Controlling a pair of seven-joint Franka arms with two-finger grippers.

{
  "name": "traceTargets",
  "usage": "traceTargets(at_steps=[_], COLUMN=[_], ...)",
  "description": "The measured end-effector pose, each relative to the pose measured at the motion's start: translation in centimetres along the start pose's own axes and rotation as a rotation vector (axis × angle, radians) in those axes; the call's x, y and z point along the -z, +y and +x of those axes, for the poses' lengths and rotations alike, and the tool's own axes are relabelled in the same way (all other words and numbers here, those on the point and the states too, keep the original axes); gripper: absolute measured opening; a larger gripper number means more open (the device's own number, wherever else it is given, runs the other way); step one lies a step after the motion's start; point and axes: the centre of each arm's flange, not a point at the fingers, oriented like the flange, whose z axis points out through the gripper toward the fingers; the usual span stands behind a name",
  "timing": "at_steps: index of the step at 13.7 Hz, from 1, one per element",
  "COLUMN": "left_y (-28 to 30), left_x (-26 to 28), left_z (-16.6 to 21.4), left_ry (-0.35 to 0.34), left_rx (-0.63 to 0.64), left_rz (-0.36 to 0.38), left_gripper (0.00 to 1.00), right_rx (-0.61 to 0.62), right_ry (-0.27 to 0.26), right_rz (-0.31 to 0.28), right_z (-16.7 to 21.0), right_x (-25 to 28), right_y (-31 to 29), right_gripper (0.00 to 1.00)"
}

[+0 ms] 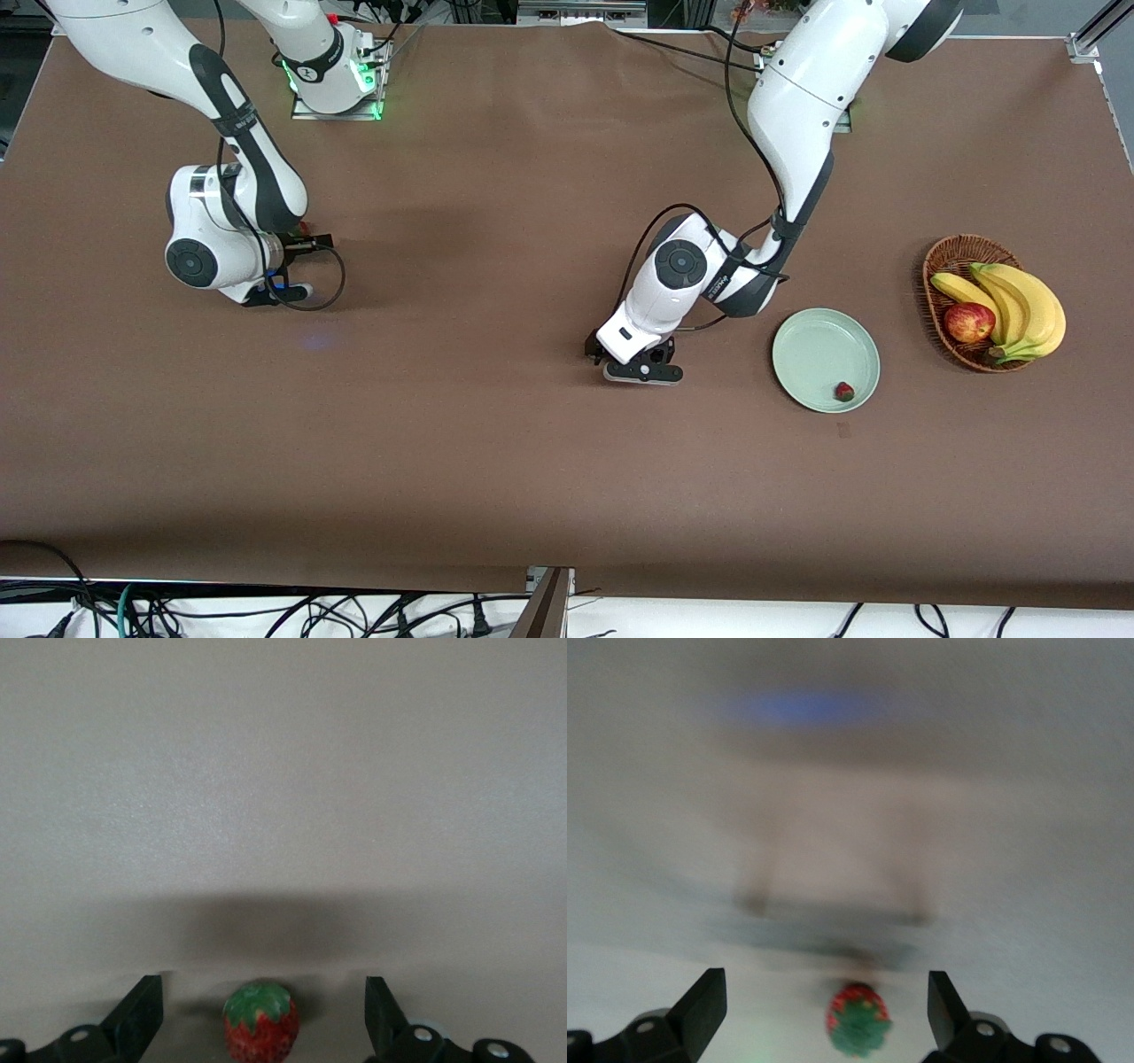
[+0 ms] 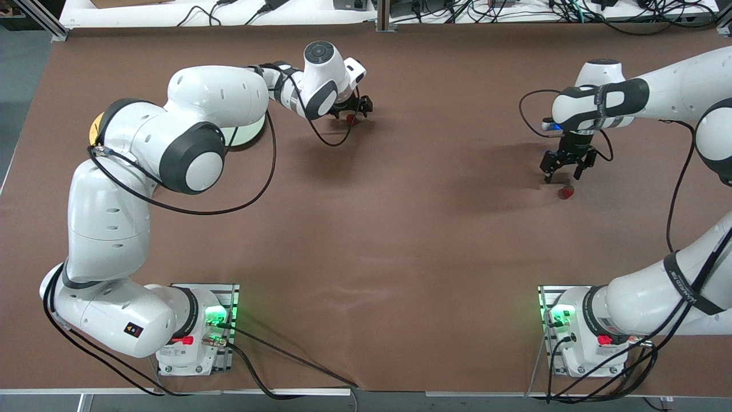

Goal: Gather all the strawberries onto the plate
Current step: 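Grasp the mid-table strawberry with the left gripper while the right gripper grasps the last, then carry the strawberry to the plate with the left gripper while the right gripper carries another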

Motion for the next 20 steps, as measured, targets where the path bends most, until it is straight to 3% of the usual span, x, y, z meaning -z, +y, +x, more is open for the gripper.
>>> traceTargets(at_steps=[3,4,7,9,11,12,15,18,20], left_y=[0.8,0.9,0.6,0.4,-0.3,-1.2,-5.7,-11.3,-15.0], left_x=[-0.7,-0.7,-0.3,0.0,0.8,2.0,7.3,10.7,11.4], left_z=[-1.4,-1.4,-1.0,-0.8,-0.2,0.4,2.6,4.0,4.7], left_ry=[-0.012,-0.005,0.007,0.012,-0.008,-0.039,-0.17,-0.313,-0.385], left_rx=[0.062,0.06,0.069,0.073,0.077,0.065,-0.048,-0.203,-0.297], left_rz=[0.014,0.021,0.027,0.028,0.055,0.09,0.193,0.234,0.227], left_gripper=[1.0,0.93,0.59,0.36,0.34,0.34,0.34,0.34,0.34], right_rx=[-0.002,-0.002,-0.001,-0.001,-0.002,-0.002,-0.004,-0.015,-0.07], right_ry=[-0.042,-0.052,-0.071,-0.081,-0.081,-0.079,-0.034,0.086,0.174], right_rz=[0.01,0.012,0.015,0.016,0.016,0.016,0.01,0.008,0.053], right_z=[-1.0,-1.2,-1.6,-1.8,-1.8,-1.8,-1.1,1.4,4.0], right_x=[-0.9,-1.2,-2.0,-2.2,-2.2,-2.1,-1.2,3.0,7.2], right_y=[0.8,0.8,0.7,0.7,0.7,0.7,0.9,0.0,-5.1], right_gripper=[1.0,1.0,0.86,0.59,0.37,0.32,0.32,0.32,0.32])
